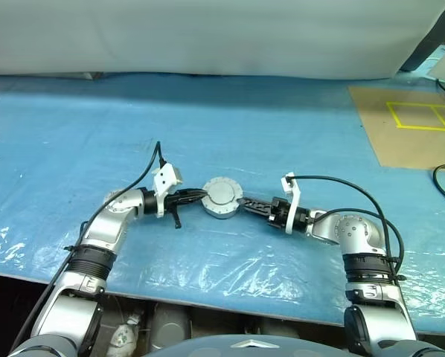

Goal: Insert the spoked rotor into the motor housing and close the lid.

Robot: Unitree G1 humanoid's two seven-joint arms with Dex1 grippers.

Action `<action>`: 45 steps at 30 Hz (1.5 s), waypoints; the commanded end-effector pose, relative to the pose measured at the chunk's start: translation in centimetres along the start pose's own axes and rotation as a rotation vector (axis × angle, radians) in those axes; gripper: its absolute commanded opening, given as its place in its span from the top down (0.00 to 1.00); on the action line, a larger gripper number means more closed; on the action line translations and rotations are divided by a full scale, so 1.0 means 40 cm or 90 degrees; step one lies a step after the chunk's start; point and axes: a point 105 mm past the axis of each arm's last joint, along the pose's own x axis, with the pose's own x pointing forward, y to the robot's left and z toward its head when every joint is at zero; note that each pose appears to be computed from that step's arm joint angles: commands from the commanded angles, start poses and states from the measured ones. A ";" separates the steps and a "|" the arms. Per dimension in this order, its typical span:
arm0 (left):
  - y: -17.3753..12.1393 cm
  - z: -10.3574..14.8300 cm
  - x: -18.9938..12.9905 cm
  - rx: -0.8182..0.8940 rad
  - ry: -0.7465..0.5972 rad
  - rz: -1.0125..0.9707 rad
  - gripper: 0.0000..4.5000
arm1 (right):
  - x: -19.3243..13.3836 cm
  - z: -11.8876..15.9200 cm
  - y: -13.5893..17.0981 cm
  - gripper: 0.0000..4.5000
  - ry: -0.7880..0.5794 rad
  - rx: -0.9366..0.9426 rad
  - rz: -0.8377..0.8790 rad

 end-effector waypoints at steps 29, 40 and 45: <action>0.004 0.087 -0.023 -0.047 -0.107 0.017 1.00 | 0.032 -0.009 -0.017 0.74 -0.006 0.003 -0.016; 0.009 0.207 -0.118 -0.236 -0.266 0.058 1.00 | 0.025 -0.007 -0.026 0.74 -0.010 0.053 -0.015; 0.066 0.164 -0.155 -0.331 -0.299 0.148 1.00 | 0.022 0.037 0.016 0.74 -0.051 0.095 0.050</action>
